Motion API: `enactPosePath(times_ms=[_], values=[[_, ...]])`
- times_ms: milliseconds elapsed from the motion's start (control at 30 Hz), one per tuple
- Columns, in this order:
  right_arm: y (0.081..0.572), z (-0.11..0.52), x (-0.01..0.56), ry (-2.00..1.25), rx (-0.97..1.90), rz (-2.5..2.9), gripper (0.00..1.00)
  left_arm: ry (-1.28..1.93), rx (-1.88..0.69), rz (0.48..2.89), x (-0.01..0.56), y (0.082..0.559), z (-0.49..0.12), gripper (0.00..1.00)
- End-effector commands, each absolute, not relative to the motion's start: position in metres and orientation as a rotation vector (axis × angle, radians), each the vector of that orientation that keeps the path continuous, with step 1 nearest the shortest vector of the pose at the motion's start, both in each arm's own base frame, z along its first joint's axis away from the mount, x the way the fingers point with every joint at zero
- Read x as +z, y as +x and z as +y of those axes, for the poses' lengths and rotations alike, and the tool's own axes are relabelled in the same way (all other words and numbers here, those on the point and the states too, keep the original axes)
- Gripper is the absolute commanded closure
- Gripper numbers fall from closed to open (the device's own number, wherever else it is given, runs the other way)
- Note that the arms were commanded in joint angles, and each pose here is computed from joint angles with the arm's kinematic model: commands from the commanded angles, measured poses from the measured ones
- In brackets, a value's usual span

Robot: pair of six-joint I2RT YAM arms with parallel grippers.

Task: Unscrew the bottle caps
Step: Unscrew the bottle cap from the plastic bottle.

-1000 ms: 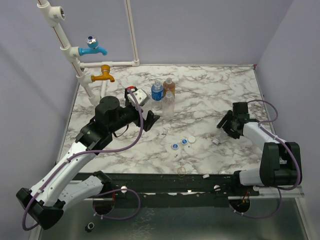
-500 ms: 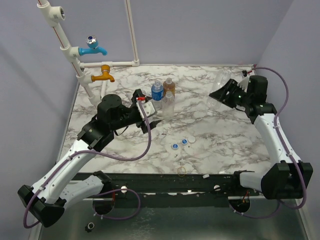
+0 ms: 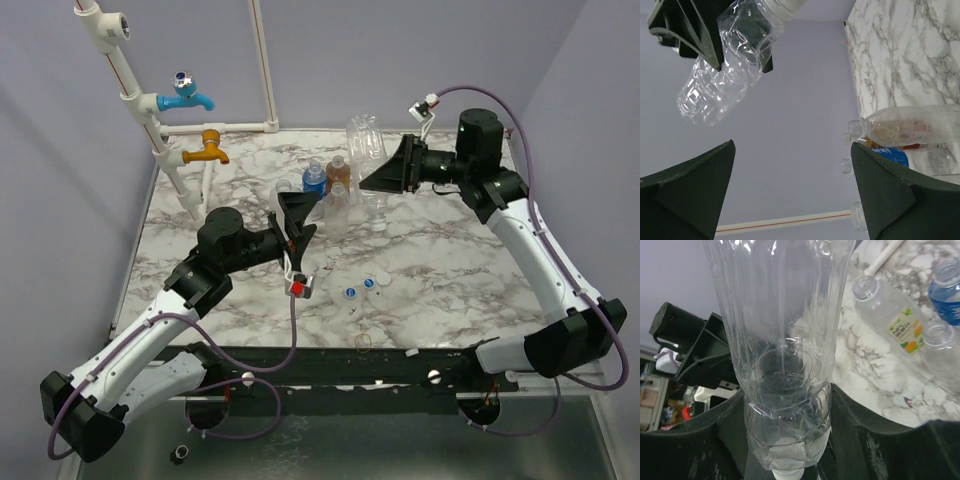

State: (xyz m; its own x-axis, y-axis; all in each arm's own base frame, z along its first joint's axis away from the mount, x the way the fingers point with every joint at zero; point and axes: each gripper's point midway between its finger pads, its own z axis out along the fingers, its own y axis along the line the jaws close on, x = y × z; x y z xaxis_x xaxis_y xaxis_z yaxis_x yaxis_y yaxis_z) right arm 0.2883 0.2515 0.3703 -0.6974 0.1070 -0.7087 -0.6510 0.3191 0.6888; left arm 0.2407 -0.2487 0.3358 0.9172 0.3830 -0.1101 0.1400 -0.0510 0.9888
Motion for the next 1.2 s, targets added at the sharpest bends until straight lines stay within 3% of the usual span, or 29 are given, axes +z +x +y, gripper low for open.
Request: enactPosePath(times_ms=[0, 467, 833, 933, 1067, 1167], values=[[0.272, 0.272, 0.364, -0.582, 1.520, 1.977, 0.45, 1.507, 0.420, 0.174, 0.384, 0.242, -0.253, 0.01], [0.226, 0.344, 0.352, -0.874, 1.619, 2.094, 0.49, 1.500, 0.574, 0.065, 0.385, 0.250, -0.256, 0.01], [0.204, 0.351, 0.337, -0.983, 1.606, 2.161, 0.52, 1.516, 0.584, 0.067, 0.375, 0.250, -0.254, 0.03], [0.202, 0.350, 0.339, -0.997, 1.597, 2.150, 0.52, 1.521, 0.591, 0.083, 0.374, 0.252, -0.253, 0.14], [0.203, 0.349, 0.340, -1.001, 1.582, 2.147, 0.51, 1.522, 0.590, 0.103, 0.374, 0.254, -0.251, 0.40], [0.206, 0.350, 0.341, -0.997, 1.561, 2.145, 0.45, 1.522, 0.587, 0.109, 0.374, 0.254, -0.251, 0.53]])
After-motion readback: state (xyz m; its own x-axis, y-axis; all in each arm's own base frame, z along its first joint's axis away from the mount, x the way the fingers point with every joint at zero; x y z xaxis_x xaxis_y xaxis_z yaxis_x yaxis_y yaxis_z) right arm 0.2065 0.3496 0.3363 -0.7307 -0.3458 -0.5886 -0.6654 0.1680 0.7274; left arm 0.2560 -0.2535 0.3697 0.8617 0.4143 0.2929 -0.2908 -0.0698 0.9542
